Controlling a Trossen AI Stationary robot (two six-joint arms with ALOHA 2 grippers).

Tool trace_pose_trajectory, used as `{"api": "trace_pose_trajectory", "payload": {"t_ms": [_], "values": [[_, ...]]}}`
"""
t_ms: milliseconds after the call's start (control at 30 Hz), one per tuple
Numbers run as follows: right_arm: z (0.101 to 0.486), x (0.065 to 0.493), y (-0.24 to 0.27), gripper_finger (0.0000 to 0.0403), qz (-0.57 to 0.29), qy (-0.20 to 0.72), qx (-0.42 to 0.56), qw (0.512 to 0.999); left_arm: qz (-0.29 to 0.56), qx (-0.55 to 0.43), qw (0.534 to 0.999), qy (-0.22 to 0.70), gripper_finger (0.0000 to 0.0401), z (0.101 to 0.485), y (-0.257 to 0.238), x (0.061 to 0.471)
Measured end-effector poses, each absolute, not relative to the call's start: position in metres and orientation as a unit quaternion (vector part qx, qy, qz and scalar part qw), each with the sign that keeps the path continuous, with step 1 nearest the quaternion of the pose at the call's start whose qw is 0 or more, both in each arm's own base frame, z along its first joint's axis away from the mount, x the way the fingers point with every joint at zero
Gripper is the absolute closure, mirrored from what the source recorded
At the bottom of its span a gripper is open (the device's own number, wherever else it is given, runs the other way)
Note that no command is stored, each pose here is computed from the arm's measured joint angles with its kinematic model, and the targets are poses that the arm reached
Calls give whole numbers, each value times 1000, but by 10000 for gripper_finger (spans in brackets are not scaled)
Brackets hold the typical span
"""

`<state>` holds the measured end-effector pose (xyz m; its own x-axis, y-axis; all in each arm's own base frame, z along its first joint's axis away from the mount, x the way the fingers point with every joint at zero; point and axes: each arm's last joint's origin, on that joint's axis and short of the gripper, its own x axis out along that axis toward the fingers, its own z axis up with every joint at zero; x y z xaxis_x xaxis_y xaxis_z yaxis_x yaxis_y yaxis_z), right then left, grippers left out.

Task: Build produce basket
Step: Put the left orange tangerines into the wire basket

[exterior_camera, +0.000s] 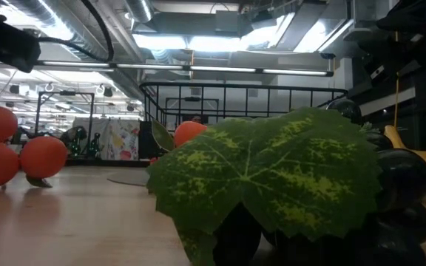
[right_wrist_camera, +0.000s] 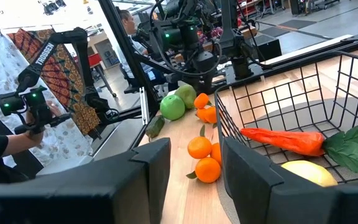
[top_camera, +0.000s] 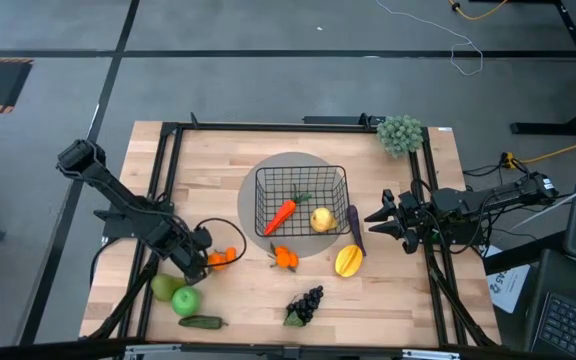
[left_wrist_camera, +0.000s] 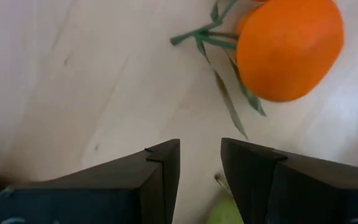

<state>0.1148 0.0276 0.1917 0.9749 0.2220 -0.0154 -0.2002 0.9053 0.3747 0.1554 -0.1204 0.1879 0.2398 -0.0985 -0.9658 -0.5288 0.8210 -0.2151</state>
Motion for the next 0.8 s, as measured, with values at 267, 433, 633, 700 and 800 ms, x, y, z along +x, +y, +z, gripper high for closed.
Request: {"api": "trace_pose_trajectory", "payload": {"t_ms": [267, 433, 633, 700, 800], "values": [[192, 115, 28, 263, 108, 29, 188, 976, 117, -281, 714, 630, 295, 188, -123, 154], [192, 115, 28, 263, 108, 29, 189, 976, 101, -294, 727, 613, 295, 190, -126, 158], [192, 115, 28, 263, 108, 29, 188, 976, 86, -278, 752, 591, 296, 191, -127, 162], [192, 115, 28, 263, 108, 29, 189, 976, 97, -272, 762, 579, 296, 191, -126, 163], [192, 115, 28, 263, 108, 29, 189, 976, 105, -267, 770, 570, 296, 191, -126, 163]]}}
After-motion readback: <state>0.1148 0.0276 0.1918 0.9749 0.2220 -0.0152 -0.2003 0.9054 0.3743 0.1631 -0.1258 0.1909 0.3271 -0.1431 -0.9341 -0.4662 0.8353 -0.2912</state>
